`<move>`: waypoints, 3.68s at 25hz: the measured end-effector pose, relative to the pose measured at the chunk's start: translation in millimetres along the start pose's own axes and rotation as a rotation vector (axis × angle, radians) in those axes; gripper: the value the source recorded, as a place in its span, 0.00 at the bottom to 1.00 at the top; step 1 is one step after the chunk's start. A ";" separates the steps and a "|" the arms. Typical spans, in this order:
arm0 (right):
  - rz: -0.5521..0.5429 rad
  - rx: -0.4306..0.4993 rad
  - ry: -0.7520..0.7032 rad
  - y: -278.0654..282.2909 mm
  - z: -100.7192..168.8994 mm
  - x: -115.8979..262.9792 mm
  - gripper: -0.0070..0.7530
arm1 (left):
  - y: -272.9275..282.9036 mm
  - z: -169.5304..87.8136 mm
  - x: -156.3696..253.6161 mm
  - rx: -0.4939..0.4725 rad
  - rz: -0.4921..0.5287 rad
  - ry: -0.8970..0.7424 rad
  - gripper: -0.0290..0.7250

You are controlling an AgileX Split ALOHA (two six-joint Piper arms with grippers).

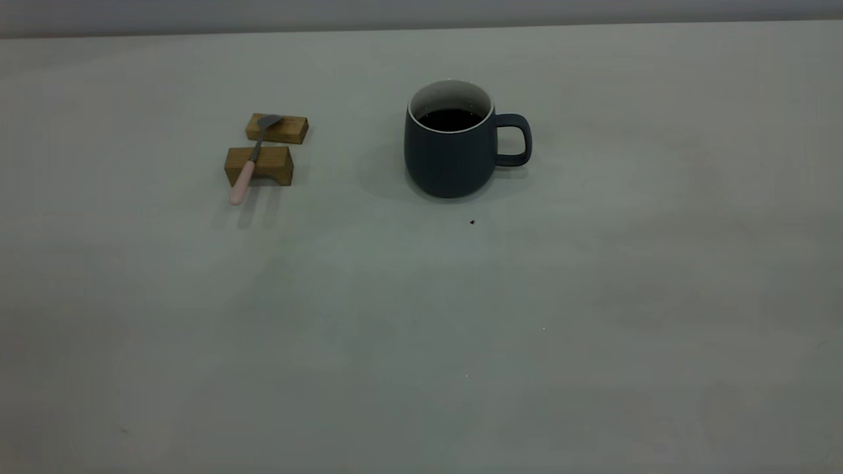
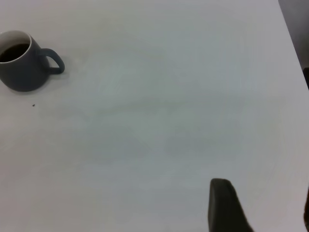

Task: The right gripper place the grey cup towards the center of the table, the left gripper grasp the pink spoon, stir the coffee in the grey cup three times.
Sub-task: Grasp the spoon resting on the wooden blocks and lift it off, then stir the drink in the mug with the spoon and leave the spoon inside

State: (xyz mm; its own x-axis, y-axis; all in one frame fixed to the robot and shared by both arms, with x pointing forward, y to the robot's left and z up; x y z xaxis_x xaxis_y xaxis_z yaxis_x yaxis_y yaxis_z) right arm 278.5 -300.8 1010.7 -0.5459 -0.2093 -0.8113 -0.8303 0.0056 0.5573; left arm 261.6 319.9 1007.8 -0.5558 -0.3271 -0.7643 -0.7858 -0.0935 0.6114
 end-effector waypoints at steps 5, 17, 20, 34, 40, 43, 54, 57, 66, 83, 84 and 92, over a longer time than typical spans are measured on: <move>0.000 0.000 0.000 0.0 0.0 0.0 0.57 | -21.7 -7.6 -10.8 -0.058 0.155 -0.044 0.78; 0.000 0.000 0.000 0.0 0.0 0.0 0.57 | -133.8 -69.9 -69.1 -0.025 0.476 -0.046 0.82; 0.000 0.000 0.000 0.0 0.0 0.0 0.57 | -175.2 -90.2 -77.7 0.024 0.534 -0.026 0.82; 0.000 0.000 0.000 0.0 0.0 0.0 0.57 | -363.0 -141.8 -48.3 -0.017 0.799 -0.086 0.82; 0.000 -0.001 0.000 0.0 0.1 0.0 0.57 | -410.8 -170.5 -25.3 -0.007 0.820 -0.114 0.82; 0.000 -0.001 0.000 0.0 0.1 0.0 0.57 | -427.9 -175.7 -16.0 -0.017 0.830 -0.100 0.82; 0.000 -0.001 0.000 0.0 0.1 0.0 0.57 | -458.6 -167.2 11.1 -0.083 0.848 -0.073 0.82; 0.000 -0.001 0.000 0.0 0.1 0.0 0.57 | -464.9 -163.1 22.6 -0.095 0.863 -0.070 0.81; 0.001 -0.001 0.000 -0.2 0.2 0.1 0.57 | -469.5 -162.1 27.9 -0.101 0.858 -0.055 0.28; 0.001 -0.001 0.000 -0.2 0.2 0.1 0.57 | -374.6 -273.8 -52.7 0.128 1.166 0.936 0.22; 0.001 -0.001 0.000 -0.2 0.2 0.1 0.57 | -367.4 -283.0 -55.9 0.136 1.238 1.047 0.22; 0.001 -0.001 0.000 -0.2 0.2 0.1 0.57 | -354.6 -317.2 -70.5 0.104 1.563 1.584 0.22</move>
State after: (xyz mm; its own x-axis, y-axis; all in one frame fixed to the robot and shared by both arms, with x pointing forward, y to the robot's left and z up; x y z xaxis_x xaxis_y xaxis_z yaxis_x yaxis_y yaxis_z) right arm 278.6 -300.7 1010.5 -0.5463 -0.2095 -0.8109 -0.8299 0.0046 0.5579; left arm 665.5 77.8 910.0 -0.0026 -0.3378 0.9412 -0.1091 0.9357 0.3355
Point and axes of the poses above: a point on each arm's last joint axis where the gripper is mounted, y pointing back along that axis away from the gripper, z along the wrist's bending axis when the last joint is at zero, x = y × z, the point moved 5 cm from there along -y, pointing out along that axis toward the gripper, and after that the axes turned 13 degrees about y, right-handed, at the moved point
